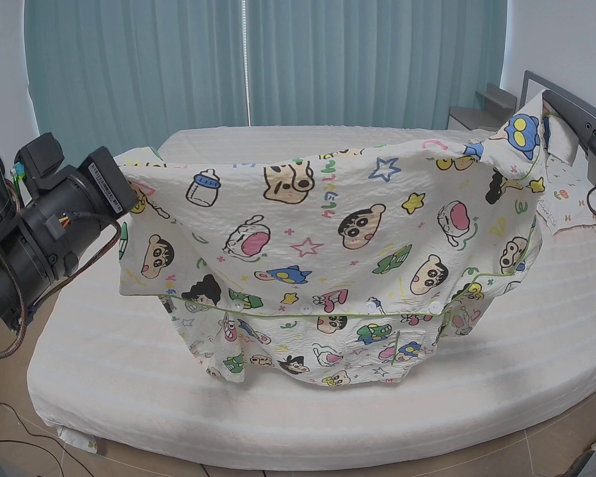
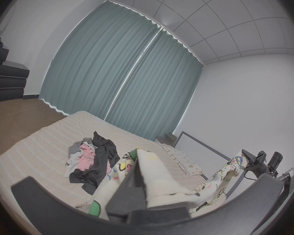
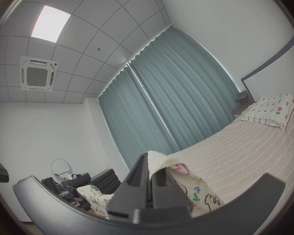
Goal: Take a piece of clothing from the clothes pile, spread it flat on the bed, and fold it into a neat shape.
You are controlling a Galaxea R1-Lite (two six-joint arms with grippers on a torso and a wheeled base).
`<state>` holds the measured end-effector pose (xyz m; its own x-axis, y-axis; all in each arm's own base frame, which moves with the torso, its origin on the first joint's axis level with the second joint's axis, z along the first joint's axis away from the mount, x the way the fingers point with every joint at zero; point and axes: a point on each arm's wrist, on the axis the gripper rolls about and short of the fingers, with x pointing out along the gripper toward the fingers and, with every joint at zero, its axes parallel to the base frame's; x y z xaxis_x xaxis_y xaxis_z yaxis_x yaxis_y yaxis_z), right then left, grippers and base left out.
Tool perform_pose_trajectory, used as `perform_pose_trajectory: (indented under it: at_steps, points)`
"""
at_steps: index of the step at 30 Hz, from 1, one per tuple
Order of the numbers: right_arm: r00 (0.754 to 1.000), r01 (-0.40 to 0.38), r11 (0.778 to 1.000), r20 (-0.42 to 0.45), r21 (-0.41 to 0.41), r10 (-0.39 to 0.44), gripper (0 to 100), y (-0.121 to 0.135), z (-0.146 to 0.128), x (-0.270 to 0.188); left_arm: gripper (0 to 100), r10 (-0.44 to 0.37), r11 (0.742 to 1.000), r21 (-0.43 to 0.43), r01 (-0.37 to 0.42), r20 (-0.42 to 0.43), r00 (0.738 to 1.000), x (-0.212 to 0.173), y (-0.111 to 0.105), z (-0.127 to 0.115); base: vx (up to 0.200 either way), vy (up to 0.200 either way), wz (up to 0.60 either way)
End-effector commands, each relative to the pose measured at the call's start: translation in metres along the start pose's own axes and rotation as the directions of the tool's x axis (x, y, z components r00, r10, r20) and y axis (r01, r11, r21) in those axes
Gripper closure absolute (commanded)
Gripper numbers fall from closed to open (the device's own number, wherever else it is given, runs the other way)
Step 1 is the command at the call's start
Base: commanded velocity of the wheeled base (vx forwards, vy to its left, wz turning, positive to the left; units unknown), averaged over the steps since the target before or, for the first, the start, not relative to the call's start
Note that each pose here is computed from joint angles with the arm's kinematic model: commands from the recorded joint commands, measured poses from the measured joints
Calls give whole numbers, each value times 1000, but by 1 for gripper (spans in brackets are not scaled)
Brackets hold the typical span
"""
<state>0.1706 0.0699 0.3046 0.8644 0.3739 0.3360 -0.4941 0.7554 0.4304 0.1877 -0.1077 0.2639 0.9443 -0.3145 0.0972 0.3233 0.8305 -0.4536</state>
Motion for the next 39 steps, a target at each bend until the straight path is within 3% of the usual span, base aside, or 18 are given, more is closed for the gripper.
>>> perform_pose_trajectory:
  at_steps: [1, 39]
  points:
    - [1000, 4, 1000, -7, -1, -4, 100, -1, -2, 2, 100, 3, 1000, 0, -3, -2, 1000, 4, 0, 0, 0, -200, 0]
    - [1000, 19, 1000, 23, -11, -18, 100, -3, 4, 2, 100, -6, 1000, 2, 6, -15, 1000, 14, -5, -6, 0, -200, 0]
